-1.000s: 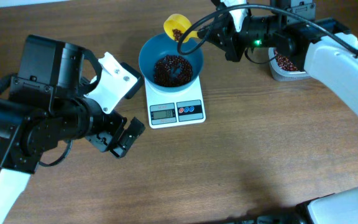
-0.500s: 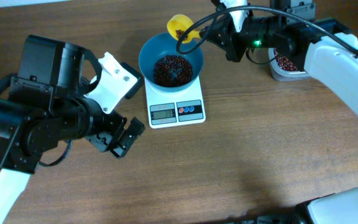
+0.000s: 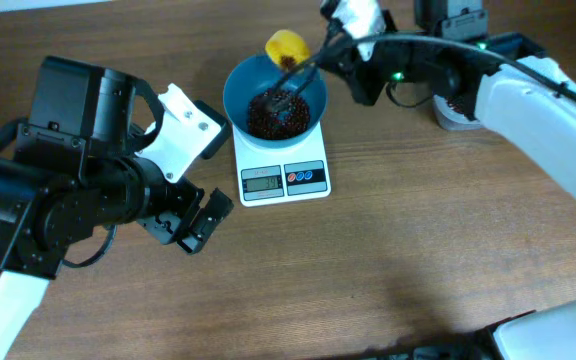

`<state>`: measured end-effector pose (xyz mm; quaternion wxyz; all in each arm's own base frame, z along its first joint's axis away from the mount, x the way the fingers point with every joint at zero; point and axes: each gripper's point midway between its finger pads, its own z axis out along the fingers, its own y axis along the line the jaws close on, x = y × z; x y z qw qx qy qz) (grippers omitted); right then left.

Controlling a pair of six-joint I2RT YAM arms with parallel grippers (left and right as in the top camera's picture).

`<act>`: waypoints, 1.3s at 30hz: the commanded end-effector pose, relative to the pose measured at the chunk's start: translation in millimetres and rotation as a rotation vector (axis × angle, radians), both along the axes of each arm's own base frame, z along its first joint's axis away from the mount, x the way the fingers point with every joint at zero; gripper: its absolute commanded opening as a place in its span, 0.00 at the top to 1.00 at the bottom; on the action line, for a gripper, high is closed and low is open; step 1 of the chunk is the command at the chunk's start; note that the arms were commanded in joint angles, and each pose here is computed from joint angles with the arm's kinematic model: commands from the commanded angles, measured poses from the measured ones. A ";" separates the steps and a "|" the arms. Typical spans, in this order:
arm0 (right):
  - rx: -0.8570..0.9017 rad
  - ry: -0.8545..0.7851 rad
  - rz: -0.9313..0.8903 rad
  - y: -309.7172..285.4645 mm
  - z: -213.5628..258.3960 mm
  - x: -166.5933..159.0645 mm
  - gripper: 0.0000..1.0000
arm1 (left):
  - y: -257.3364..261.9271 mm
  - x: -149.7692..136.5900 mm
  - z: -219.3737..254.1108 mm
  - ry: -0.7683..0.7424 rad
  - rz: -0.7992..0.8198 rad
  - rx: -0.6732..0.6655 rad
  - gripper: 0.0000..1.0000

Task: Scoop item into bowl and weigh 50g on scale
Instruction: 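Tilt the scoop into the teal bowl and tip out beans, then move the empty scoop back to the bean tub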

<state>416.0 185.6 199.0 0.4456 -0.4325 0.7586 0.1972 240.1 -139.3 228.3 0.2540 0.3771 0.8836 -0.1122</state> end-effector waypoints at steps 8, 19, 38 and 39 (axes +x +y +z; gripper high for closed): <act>-0.224 -0.151 -0.017 8.9 -2.4 7.1 0.96 | -3.1 -1.1 11.0 -0.033 -0.024 -0.018 0.01; 0.038 -0.180 -0.221 -25.5 86.5 12.4 0.96 | -3.1 -1.1 11.0 -0.033 -0.024 -0.018 0.01; -0.294 0.334 -0.891 -239.5 -27.3 -25.5 0.96 | -3.1 -1.0 11.0 -0.034 -0.024 -0.019 0.01; -0.300 0.354 -0.887 -239.0 -34.3 -24.9 0.96 | -3.1 -1.0 11.0 -0.034 -0.024 -0.019 0.01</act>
